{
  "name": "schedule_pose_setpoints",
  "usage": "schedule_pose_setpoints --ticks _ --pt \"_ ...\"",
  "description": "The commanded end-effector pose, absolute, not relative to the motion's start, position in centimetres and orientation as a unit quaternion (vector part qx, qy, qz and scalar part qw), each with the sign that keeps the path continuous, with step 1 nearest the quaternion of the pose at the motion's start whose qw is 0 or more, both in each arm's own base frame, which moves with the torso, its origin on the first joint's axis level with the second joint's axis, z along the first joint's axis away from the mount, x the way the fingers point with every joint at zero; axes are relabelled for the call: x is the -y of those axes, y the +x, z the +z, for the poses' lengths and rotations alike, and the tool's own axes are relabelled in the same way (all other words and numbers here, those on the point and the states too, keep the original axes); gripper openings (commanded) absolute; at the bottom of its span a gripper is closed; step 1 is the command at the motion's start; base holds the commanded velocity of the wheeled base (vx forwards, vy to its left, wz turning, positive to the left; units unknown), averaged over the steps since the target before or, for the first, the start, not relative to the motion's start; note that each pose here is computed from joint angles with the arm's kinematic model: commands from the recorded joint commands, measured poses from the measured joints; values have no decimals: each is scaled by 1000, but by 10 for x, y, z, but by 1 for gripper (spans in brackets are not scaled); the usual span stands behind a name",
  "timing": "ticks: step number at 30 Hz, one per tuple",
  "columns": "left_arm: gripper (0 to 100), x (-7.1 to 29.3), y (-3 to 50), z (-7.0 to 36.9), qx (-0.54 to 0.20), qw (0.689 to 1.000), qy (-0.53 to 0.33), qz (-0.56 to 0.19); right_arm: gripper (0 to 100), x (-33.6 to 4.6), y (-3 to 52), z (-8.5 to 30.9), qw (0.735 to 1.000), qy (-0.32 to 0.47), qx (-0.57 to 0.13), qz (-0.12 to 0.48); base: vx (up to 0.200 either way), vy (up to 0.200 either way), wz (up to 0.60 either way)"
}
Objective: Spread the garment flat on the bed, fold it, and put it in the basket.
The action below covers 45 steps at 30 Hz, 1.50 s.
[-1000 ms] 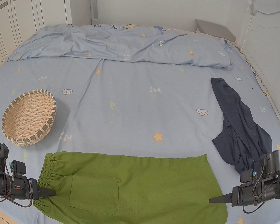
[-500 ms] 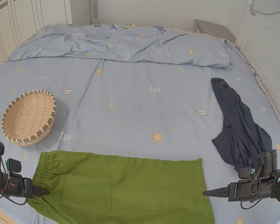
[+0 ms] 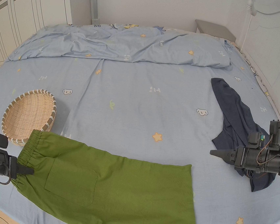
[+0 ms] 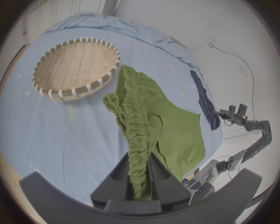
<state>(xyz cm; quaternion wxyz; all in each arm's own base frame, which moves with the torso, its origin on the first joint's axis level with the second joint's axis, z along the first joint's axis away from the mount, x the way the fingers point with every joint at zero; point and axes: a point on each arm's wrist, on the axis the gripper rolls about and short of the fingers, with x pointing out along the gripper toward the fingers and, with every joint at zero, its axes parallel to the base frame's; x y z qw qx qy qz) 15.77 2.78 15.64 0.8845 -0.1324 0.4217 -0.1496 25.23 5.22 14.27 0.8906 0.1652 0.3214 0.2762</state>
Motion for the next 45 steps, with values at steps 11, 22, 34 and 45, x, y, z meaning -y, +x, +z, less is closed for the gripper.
schedule_pose_setpoints --ticks 11,22,34,45 --pt "0 40 158 209 -387 900 -32 -199 100 -54 259 162 901 159 -290 279 0 0 0" --pt "0 92 158 234 -353 887 18 -296 100 -56 259 161 908 152 -290 263 0 0 0" --pt "0 158 159 226 -364 853 75 -366 100 -56 256 165 912 150 -282 258 0 0 0" --pt "0 208 146 215 -382 842 23 -379 100 -56 256 165 912 148 -283 257 0 0 0"
